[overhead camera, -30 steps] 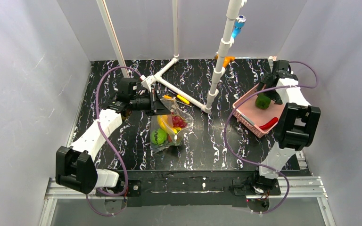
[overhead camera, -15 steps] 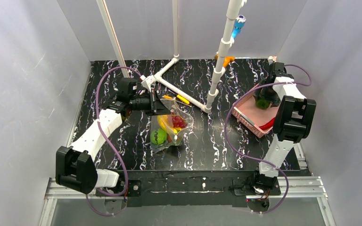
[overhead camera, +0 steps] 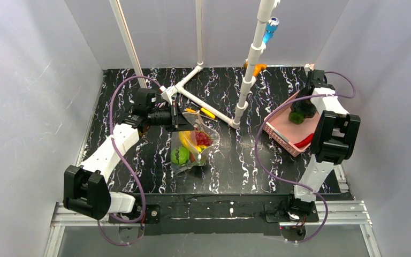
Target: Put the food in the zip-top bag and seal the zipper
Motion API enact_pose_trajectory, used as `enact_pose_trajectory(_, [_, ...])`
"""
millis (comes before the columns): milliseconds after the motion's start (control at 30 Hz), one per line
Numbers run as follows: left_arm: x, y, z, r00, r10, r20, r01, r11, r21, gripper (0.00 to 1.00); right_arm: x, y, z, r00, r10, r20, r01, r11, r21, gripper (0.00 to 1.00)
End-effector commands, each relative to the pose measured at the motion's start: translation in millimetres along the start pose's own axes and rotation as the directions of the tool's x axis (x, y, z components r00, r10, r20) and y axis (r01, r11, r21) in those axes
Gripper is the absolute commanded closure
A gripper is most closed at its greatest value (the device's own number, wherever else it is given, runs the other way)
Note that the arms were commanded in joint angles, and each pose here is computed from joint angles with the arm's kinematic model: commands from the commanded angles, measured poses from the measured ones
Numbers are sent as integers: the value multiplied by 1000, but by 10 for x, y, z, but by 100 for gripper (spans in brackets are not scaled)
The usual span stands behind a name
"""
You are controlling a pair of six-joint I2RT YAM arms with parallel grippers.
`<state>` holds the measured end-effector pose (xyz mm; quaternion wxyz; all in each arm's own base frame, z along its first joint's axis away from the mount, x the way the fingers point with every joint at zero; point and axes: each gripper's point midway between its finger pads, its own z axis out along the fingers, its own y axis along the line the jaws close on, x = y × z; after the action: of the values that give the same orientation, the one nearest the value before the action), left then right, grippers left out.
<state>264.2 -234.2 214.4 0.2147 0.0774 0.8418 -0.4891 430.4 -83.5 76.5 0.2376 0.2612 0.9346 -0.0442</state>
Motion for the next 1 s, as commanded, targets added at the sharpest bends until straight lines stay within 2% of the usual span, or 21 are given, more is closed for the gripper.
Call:
enact_pose_trajectory(0, [11, -27, -3, 1000, 14, -9, -14, 1000, 18, 100, 37, -3, -377, 996, 60, 71, -56, 997, -62, 62])
enact_pose_trajectory(200, [26, 26, 25, 1000, 6, -19, -6, 1000, 3, 100, 211, -22, -825, 984, 113, 135, -93, 985, -144, 71])
enact_pose_trajectory(300, [25, 42, 32, 1000, 8, -20, -8, 1000, 0, 100, 326, -6, -1054, 979, 126, 157, -93, 974, -205, 72])
enact_pose_trajectory(500, [33, 62, 41, 1000, 9, -25, -9, 1000, -8, 100, 701, 200, -1617, 979, 119, 167, -40, 911, -410, 77])
enact_pose_trajectory(633, [32, 66, 30, 1000, 18, -19, -18, 1000, -16, 100, 994, 409, -1979, 976, 37, 214, 73, 873, -482, 78])
enact_pose_trajectory(833, [25, 59, 13, 1000, 28, -14, -28, 999, -21, 100, 1452, 582, -2466, 973, -114, 200, 208, 808, -551, 82])
enact_pose_trajectory(967, [28, 53, 10, 999, 30, -16, -30, 999, -21, 100, 1798, 705, -2745, 963, -197, 186, 271, 700, -660, 83])
